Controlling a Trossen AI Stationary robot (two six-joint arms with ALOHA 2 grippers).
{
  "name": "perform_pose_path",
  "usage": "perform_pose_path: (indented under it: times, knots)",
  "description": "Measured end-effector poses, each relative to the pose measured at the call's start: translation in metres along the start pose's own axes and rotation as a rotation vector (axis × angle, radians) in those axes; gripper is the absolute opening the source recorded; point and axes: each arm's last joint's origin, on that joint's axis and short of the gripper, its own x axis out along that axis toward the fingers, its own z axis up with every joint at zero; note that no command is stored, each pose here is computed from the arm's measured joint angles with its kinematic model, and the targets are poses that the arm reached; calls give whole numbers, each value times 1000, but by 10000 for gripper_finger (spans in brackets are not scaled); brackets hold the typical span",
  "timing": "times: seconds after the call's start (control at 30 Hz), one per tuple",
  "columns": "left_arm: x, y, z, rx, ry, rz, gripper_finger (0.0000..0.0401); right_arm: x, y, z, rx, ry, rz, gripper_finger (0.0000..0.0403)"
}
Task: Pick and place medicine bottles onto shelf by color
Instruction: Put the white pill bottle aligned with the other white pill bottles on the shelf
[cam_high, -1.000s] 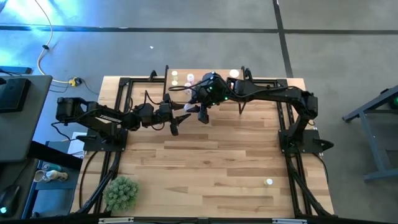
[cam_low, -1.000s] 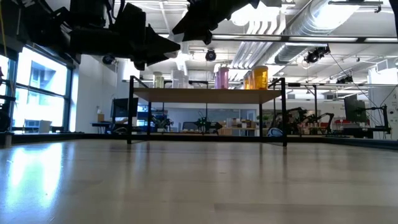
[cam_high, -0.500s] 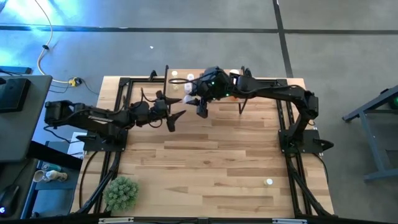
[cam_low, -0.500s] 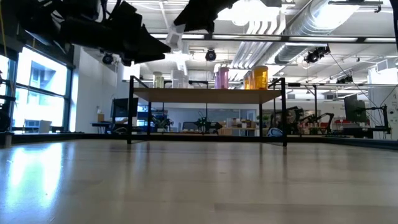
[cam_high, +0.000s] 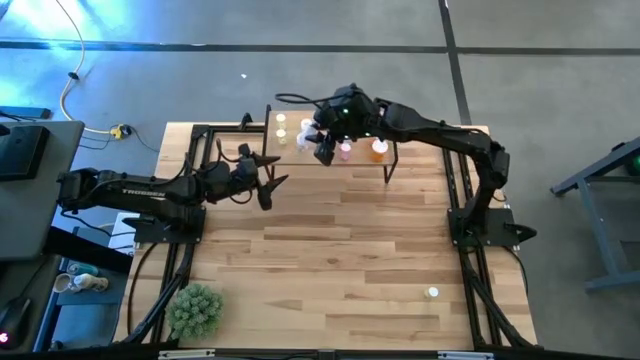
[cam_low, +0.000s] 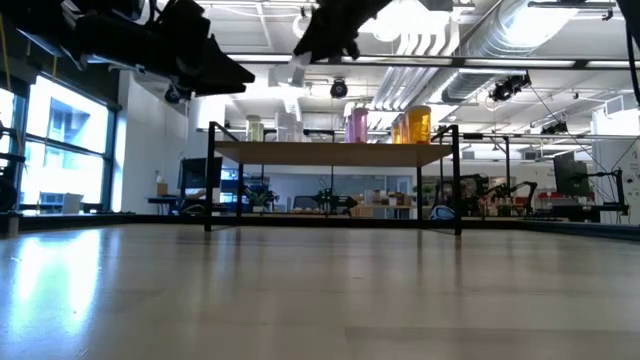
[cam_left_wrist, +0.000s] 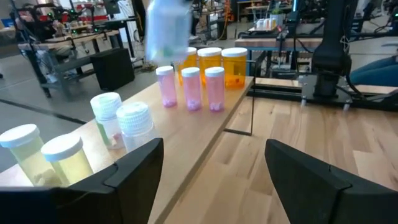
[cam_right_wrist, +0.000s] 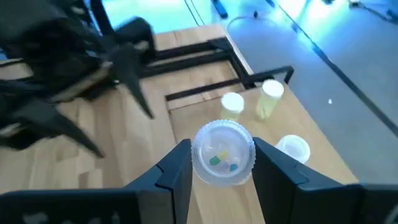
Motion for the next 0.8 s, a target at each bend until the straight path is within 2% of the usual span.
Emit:
perform_pose_path:
  times: [0.27,0.67,0.8]
  knots:
    - [0,0,-2,7,21,15,271,41,1,-18,30,137,36,124]
    - [0,2,-2,7,22,32,271,67,5,-17,7,249,52,124]
    - [0,2,-2,7,22,32,271,70,4,-17,2,245,48,124]
